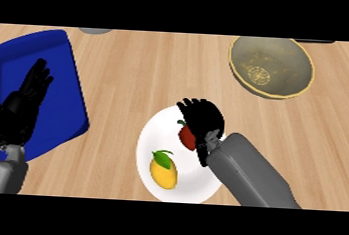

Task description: Pick the bell pepper from the plate and place it in the bowl

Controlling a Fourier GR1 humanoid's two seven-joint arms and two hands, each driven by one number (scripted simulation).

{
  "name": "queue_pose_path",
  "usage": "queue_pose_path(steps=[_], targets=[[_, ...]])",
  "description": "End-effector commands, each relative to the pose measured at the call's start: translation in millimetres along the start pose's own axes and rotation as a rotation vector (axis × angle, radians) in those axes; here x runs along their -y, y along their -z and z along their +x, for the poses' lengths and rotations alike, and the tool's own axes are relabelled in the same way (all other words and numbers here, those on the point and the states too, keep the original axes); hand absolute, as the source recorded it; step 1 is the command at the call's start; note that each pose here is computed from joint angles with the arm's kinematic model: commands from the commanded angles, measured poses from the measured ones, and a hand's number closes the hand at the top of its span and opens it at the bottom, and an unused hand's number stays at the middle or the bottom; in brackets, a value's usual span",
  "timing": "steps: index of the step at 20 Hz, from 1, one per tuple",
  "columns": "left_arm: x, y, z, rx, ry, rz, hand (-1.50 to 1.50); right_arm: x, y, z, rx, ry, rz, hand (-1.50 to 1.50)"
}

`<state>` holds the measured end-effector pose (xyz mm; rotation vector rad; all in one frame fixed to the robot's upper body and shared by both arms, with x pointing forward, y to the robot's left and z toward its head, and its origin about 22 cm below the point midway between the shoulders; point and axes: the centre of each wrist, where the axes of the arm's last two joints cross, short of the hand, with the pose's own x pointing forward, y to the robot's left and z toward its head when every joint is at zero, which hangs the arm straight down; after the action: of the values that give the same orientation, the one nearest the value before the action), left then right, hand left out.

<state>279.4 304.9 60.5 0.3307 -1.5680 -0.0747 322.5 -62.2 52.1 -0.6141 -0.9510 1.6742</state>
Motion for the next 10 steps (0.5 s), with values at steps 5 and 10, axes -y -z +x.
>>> queue_pose_path(steps=[5, 10], targets=[[18, -3, 8, 0.019, -0.012, 0.001, 0.0, -12, 18, 7, -0.012, 0.046, 0.063, 1.5], [1, -2, -6, 0.0, -0.007, -0.014, 0.0, -18, 30, 8, 0.068, 0.034, 0.058, 1.5]])
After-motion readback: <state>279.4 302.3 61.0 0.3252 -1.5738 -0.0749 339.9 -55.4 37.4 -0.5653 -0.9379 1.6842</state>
